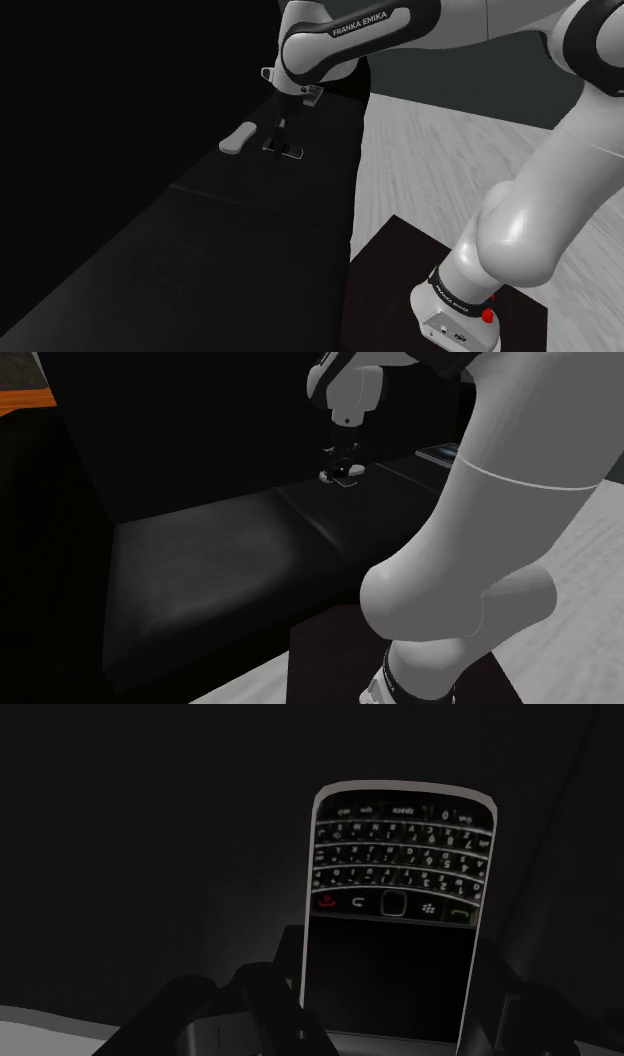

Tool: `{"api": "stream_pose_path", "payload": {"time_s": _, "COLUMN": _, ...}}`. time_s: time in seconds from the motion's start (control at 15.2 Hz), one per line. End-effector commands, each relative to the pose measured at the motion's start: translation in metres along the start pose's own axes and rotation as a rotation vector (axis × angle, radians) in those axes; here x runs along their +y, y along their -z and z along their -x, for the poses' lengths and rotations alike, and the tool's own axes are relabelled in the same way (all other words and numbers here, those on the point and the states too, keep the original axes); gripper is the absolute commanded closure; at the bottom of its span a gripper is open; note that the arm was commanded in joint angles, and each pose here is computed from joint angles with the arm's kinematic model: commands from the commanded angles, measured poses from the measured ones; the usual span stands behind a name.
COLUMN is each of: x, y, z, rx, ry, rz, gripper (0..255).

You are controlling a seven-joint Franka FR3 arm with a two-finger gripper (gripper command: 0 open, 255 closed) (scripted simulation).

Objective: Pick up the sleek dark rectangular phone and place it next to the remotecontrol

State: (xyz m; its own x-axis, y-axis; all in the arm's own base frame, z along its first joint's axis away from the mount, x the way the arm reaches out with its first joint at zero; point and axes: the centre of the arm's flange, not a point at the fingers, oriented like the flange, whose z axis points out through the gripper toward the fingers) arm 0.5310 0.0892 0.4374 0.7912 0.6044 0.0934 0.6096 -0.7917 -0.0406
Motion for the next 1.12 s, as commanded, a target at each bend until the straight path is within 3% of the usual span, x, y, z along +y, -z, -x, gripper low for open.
{"api": "stream_pose_path", "payload": {"time_s": 0.0, "x": 0.024, "y": 0.003, "z": -0.014, "rx": 0.000, "ry": 0.001, "rz": 0.001, "gripper": 255}}
{"api": "stream_pose_path", "payload": {"time_s": 0.07, "x": 0.039, "y": 0.003, "z": -0.022, "rx": 0.000, "ry": 0.001, "rz": 0.001, "gripper": 255}}
{"api": "stream_pose_path", "payload": {"time_s": 1.06, "x": 0.042, "y": -0.076, "z": -0.015, "rx": 0.000, "ry": 0.001, "rz": 0.001, "gripper": 255}}
